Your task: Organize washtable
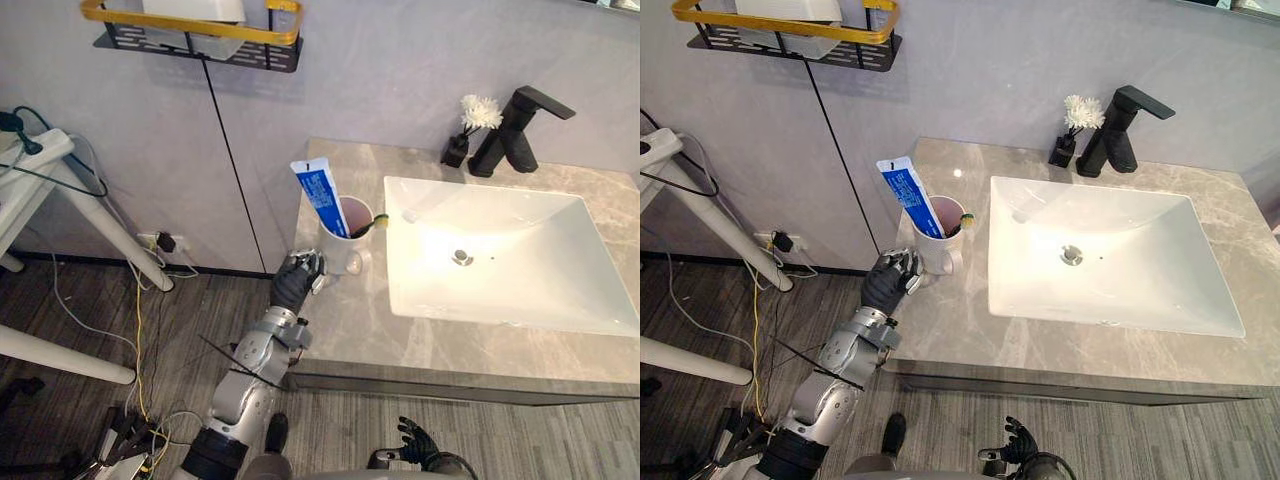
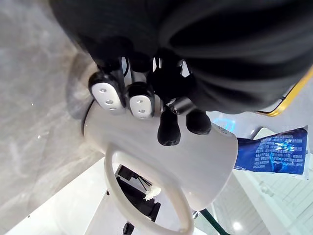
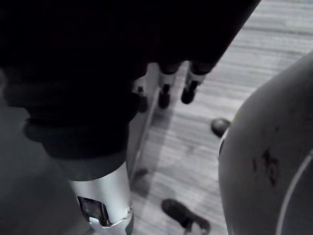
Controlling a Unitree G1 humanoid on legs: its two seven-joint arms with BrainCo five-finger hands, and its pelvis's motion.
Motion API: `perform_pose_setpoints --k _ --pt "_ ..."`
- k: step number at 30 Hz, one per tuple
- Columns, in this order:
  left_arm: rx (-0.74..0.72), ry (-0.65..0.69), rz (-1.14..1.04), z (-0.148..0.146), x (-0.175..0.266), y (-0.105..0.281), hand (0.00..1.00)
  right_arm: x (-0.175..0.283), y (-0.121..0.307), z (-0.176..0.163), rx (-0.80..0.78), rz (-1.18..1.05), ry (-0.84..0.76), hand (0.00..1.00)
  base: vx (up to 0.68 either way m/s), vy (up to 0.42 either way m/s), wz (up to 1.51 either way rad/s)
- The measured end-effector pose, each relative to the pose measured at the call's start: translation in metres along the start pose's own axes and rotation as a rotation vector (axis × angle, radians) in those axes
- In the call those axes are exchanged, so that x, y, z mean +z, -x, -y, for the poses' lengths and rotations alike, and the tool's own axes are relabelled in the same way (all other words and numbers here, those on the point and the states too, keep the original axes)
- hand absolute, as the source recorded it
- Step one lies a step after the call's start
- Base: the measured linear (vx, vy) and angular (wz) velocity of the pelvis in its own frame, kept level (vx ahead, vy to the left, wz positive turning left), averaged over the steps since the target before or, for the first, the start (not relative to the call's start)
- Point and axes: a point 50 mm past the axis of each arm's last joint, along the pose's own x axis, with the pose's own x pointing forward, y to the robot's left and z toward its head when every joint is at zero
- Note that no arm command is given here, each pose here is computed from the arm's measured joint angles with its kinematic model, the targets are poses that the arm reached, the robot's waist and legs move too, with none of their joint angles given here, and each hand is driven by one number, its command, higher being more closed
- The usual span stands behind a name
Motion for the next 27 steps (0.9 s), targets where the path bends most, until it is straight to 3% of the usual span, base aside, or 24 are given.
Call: perform_pose_setpoints --k 14,27 --pt "-0.005 -0.02 0.051 -0.001 0.013 -0.001 1.0 0.007 -0.002 0.003 -0.004 0.018 0.008 0.0 0.0 0.001 -0.02" --pt "-0.051 0.047 -0.034 0.012 -0.009 0.023 1.0 0.005 -0.002 0.004 -0.006 0.016 0.014 0.0 -0.02 0.0 0.0"
